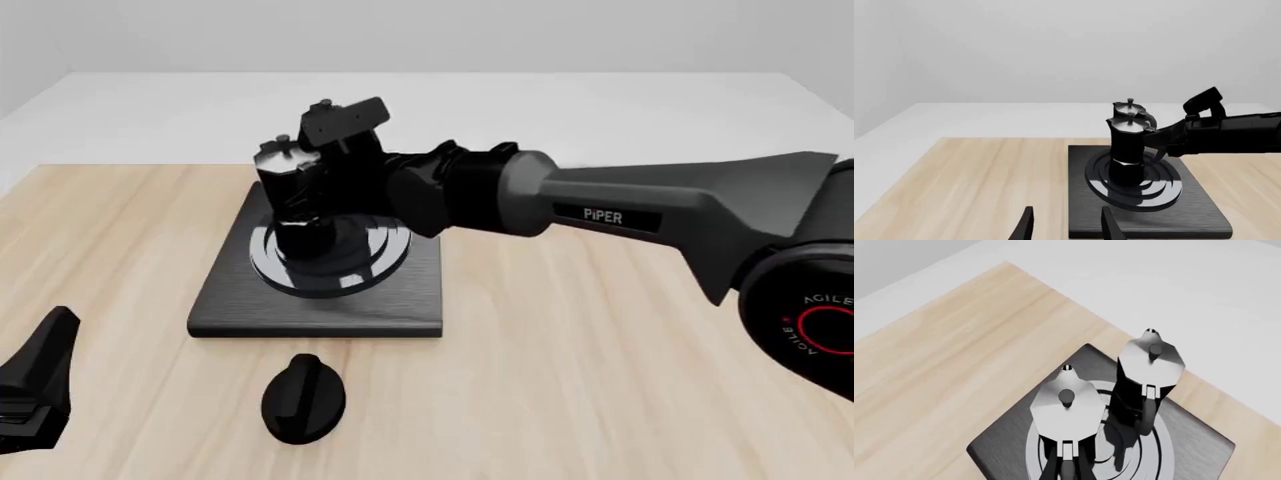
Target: Put both moka pots on the stove.
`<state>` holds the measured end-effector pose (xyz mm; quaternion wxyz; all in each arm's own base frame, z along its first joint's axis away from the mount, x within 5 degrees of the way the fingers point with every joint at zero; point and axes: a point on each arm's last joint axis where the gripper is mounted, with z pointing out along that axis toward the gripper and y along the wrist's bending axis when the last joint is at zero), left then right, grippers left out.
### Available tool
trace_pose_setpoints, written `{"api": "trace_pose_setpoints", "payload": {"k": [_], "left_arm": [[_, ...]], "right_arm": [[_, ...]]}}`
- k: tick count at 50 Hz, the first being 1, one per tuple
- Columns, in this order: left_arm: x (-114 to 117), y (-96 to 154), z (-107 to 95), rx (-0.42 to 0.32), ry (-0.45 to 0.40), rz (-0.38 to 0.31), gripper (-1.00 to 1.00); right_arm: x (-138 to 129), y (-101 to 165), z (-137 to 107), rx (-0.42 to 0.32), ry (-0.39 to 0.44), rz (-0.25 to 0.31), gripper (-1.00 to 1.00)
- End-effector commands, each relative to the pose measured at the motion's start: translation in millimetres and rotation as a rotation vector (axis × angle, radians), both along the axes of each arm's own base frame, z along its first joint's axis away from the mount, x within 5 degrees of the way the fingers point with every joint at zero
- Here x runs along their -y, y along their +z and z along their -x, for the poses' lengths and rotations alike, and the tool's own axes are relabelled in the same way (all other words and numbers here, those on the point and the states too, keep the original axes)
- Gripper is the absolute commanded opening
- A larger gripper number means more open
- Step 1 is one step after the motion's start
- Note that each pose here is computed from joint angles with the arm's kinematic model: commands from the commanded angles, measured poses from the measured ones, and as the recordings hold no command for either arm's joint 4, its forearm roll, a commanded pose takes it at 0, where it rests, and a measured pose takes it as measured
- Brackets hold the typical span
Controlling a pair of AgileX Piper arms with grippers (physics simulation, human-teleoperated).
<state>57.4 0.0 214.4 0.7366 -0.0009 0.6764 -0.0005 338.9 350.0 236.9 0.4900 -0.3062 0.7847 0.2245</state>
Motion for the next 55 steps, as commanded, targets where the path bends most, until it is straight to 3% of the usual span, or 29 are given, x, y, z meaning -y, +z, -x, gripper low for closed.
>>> {"api": "trace_pose_setpoints", "payload": {"k": [1, 55], "left_arm": [[0, 0, 0, 0.0, 0.0, 0.0, 1.0], [0, 0, 0, 0.0, 0.0, 0.0, 1.0]], "right_arm": [[-1, 16, 0, 0.028, -0.003, -0.047, -1.0], [1, 0, 5, 0.004, -0.009, -0.051, -1.0]]}}
